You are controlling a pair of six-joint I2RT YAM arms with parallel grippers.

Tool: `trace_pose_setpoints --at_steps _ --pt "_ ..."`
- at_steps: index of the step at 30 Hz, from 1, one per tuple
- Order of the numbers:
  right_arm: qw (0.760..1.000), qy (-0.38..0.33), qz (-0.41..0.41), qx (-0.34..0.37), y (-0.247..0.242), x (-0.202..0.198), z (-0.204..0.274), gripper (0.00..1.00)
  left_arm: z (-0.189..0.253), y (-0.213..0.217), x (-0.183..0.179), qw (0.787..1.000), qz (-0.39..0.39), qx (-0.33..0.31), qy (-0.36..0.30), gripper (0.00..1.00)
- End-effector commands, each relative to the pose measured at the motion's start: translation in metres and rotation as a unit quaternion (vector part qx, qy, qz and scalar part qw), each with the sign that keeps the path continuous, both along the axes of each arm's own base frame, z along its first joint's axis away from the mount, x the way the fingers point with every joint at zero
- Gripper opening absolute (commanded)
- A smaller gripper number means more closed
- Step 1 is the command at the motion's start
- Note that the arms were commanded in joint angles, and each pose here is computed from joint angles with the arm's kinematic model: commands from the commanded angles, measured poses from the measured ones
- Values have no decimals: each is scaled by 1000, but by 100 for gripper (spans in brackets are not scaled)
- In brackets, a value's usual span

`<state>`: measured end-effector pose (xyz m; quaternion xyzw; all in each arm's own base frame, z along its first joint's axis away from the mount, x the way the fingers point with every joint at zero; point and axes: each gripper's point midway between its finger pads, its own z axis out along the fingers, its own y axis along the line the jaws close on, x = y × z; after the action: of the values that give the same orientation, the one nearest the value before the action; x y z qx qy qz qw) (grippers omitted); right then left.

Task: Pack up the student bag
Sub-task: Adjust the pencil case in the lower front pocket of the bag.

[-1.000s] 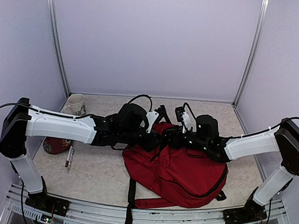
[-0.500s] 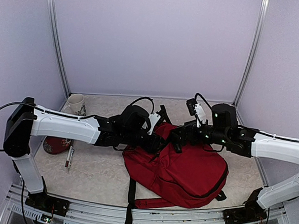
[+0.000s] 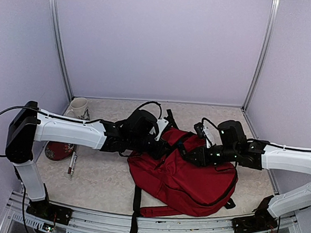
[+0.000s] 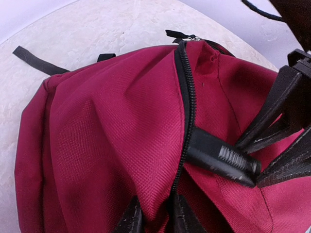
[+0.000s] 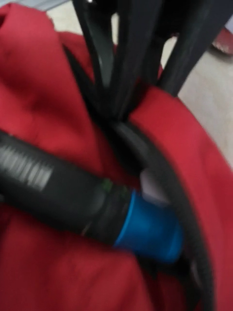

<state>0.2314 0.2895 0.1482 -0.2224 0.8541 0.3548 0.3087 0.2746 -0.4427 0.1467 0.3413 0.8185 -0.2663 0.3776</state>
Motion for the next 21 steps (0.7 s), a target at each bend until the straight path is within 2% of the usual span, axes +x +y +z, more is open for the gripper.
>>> trace_pose_setpoints --at_steps 1,4,8,12,18,21 --pt "998 34 31 35 22 -1 -4 28 2 -4 1 1000 -3 3 -7 15" --pt "999 18 4 31 29 20 3 14 2 -2 1 1000 -1 2 -6 0" --pt "999 13 -17 33 38 44 13 2 4 3 3 1000 8 0 -8 0" --pt "999 22 -29 31 46 57 3 0 10 9 6 1000 16 -4 -15 0" --pt "998 39 -26 48 57 64 -10 0 44 9 6 998 18 -42 -39 0" --pt "997 28 -28 61 63 71 -9 0 49 9 5 998 15 -47 -41 0"
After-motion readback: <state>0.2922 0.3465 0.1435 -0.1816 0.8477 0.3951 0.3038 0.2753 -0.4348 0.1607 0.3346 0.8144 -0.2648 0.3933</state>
